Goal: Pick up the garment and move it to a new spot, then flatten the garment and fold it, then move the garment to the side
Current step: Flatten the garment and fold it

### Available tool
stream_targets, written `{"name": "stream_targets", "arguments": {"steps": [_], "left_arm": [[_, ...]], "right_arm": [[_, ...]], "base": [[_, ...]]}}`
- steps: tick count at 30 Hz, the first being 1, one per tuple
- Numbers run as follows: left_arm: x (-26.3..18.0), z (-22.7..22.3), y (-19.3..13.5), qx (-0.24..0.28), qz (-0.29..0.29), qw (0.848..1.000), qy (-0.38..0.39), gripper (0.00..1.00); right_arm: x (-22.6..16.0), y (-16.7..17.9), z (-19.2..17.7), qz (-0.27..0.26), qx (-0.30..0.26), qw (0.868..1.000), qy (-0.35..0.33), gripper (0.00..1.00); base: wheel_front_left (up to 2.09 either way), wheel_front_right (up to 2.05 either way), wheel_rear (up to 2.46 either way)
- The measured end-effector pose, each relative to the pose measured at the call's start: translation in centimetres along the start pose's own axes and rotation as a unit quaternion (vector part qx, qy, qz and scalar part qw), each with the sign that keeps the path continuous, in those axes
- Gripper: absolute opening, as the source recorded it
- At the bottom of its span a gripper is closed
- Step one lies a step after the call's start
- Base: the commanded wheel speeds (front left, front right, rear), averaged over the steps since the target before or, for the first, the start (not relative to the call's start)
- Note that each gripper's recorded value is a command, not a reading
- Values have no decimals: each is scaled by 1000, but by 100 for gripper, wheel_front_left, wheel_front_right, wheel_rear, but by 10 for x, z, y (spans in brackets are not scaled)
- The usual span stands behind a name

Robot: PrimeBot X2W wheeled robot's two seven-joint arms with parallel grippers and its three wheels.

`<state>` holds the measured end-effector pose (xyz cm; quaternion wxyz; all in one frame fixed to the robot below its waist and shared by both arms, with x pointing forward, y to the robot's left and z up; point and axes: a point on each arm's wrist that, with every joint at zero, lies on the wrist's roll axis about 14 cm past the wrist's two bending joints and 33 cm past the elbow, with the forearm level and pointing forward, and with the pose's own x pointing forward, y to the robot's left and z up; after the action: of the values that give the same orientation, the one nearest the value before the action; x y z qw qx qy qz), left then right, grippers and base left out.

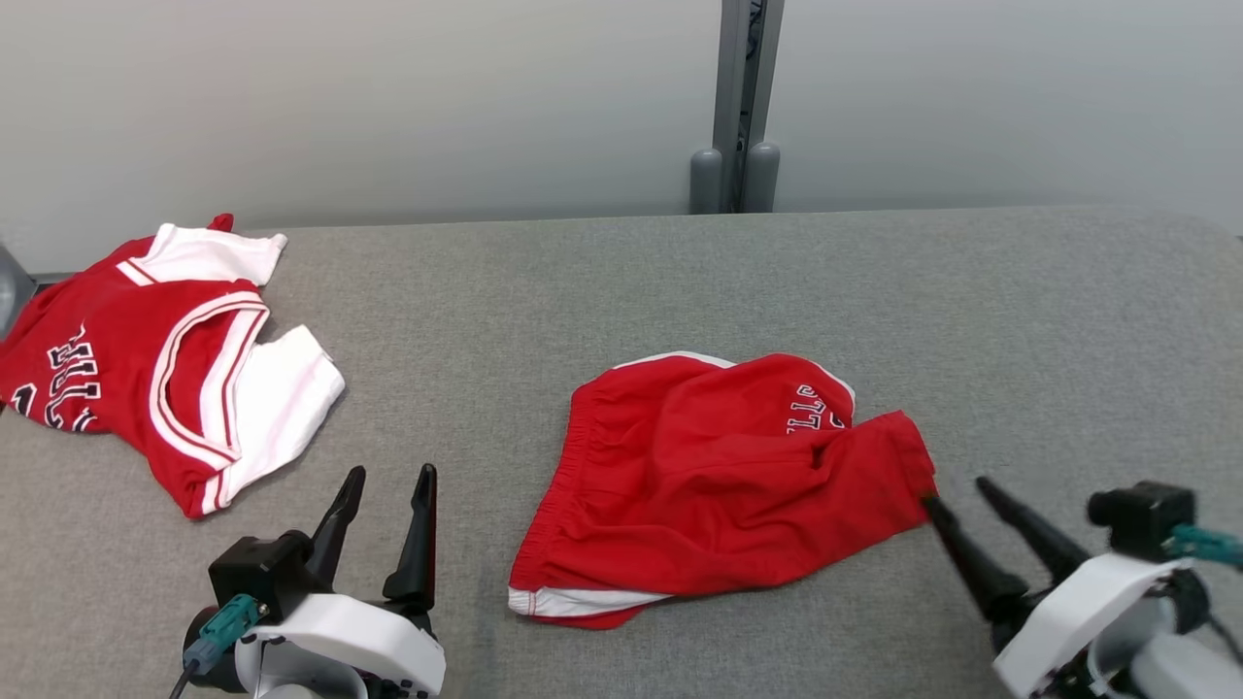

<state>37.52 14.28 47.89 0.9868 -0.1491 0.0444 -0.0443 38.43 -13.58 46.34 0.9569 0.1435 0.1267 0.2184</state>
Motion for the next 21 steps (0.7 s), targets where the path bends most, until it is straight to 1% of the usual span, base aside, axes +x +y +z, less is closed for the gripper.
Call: {"name": "stream_targets", "arguments": {"steps": [3,6,9,12,18,21], "left_arm": [[-2,0,3,-1,4,1000,0,100],[-4,-1,8,-2,12,1000,0,100],[-6,-2,13,-2,21,1000,2,100],[-8,-3,16,-2,27,1000,4,100],[-11,-5,21,-4,36,999,6,100],[-11,-6,22,-5,38,999,8,100]], "right_arm": [[5,13,-20,15,-8,1000,26,100],[12,12,-41,13,-25,997,71,100],[22,19,-54,21,-38,993,107,100],[26,10,-58,12,-58,991,121,100],[27,-16,-68,-30,-69,985,153,100],[29,-20,-66,-39,-67,986,150,100]], "base": [[0,0,0],[0,0,0],[0,0,0],[0,0,0],[0,0,0],[0,0,0]]}}
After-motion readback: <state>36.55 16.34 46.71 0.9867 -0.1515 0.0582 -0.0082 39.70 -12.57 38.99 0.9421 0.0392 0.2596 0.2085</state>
